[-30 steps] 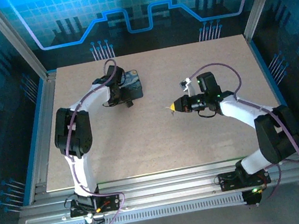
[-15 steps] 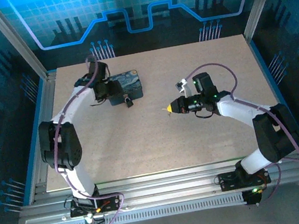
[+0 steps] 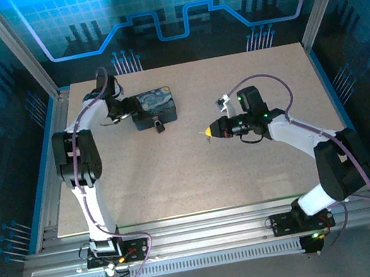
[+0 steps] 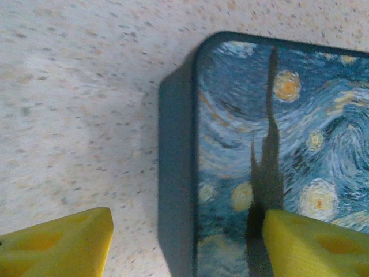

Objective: Unlock a padlock with a key

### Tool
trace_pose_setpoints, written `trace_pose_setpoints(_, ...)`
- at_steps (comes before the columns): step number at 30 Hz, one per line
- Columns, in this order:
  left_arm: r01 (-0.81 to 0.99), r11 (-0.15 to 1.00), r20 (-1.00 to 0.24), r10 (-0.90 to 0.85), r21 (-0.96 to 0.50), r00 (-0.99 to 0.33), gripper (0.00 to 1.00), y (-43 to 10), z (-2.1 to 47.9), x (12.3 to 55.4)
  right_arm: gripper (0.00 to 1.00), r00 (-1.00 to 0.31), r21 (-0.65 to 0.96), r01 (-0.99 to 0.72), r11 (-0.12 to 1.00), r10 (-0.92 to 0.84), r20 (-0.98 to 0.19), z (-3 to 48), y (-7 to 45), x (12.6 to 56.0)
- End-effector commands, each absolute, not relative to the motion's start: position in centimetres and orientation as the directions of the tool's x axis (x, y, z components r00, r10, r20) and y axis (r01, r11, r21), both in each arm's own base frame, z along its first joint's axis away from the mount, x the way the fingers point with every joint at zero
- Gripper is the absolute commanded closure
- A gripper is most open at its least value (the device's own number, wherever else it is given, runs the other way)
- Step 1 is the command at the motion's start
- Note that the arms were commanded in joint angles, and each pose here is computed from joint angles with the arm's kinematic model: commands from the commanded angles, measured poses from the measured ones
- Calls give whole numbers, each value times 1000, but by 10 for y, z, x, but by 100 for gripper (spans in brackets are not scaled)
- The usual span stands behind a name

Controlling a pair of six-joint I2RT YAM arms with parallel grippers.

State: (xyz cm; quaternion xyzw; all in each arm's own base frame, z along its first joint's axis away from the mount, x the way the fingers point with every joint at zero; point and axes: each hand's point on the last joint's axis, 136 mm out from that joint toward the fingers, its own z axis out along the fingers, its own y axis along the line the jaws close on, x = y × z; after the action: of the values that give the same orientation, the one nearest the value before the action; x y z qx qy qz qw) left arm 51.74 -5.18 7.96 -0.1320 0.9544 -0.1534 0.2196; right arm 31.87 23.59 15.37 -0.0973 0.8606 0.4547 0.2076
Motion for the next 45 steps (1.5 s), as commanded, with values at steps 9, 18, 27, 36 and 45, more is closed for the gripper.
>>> trace_pose_setpoints(9,37,901,-336,-123,-432,-934,49,-113,59,472,100,-894,738,-367,566,5,-448,160,243,314)
trace_pose_setpoints(18,107,901,-296,-25,-421,-955,57,-147,47,421,100,-894,717,-367,592,-12,-448,162,234,300)
trace_pose_setpoints(27,60,906,-254,-53,-418,-966,57,-172,55,365,100,-910,717,-313,623,20,-415,148,216,294)
trace_pose_setpoints(36,92,919,-336,-47,-384,-941,43,-192,100,345,100,-910,713,-291,638,46,-412,146,203,288)
trace_pose_setpoints(45,68,979,-401,-14,-190,-916,36,-218,93,296,100,-914,721,-227,654,112,-390,142,178,284)
